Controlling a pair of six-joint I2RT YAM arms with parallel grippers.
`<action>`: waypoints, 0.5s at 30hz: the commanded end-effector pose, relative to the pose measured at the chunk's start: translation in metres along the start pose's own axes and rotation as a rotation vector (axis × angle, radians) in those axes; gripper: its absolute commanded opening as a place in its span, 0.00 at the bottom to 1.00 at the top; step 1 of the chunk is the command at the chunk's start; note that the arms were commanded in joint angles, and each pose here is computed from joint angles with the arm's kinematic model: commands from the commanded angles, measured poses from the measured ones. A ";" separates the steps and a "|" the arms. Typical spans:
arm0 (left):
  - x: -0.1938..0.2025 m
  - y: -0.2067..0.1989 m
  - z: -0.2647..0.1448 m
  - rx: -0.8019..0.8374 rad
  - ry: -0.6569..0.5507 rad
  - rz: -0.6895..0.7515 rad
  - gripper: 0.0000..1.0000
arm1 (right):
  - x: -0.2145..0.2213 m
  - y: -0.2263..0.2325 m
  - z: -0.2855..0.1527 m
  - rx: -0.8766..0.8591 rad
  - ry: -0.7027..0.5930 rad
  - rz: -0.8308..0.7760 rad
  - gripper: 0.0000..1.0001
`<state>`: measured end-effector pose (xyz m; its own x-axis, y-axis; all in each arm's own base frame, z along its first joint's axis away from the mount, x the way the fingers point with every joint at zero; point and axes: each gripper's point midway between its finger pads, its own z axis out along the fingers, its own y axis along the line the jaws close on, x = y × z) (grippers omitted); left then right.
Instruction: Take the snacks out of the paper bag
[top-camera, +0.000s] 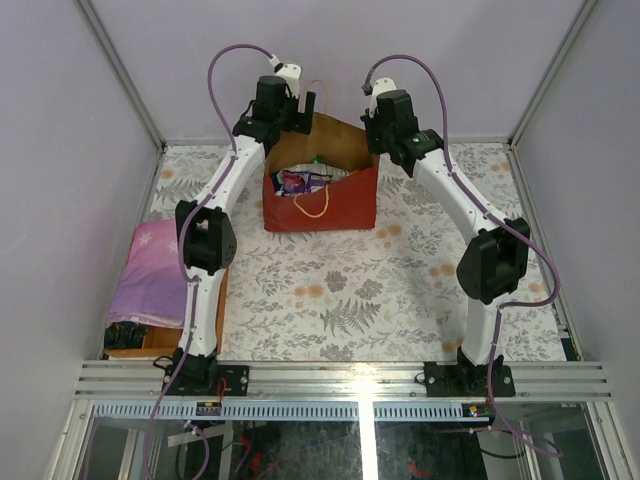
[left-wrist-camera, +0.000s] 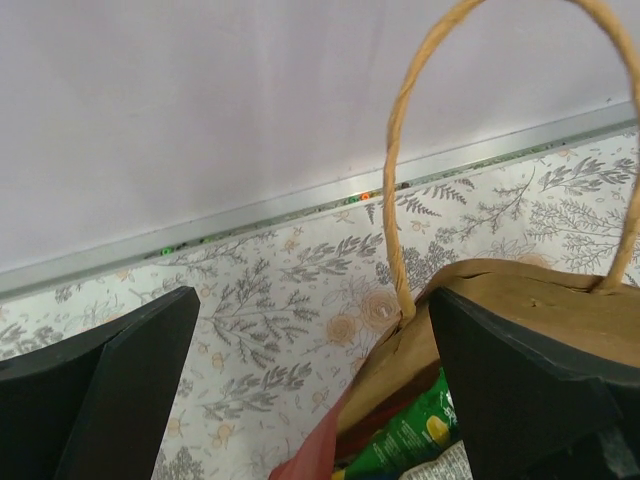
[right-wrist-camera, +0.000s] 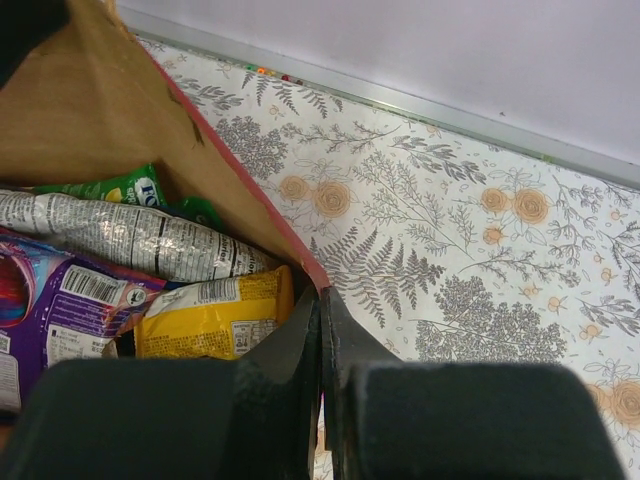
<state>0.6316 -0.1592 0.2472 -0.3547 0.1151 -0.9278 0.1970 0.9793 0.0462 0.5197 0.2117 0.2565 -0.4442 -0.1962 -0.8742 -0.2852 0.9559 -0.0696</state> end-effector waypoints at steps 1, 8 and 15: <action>-0.065 -0.007 0.002 0.038 -0.230 0.047 1.00 | -0.059 -0.006 -0.022 -0.006 -0.185 0.019 0.00; -0.089 -0.038 -0.014 0.215 -0.371 0.022 1.00 | -0.051 -0.002 -0.016 -0.023 -0.166 0.024 0.00; -0.112 -0.045 -0.020 0.267 -0.414 -0.021 1.00 | -0.049 -0.002 -0.016 -0.024 -0.160 0.024 0.00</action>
<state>0.6392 -0.2064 0.2911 -0.1306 0.0428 -0.9905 0.4141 0.9101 -0.0152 0.5188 0.2153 0.2557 -0.4444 -0.1953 -0.8743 -0.3046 0.9507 -0.0575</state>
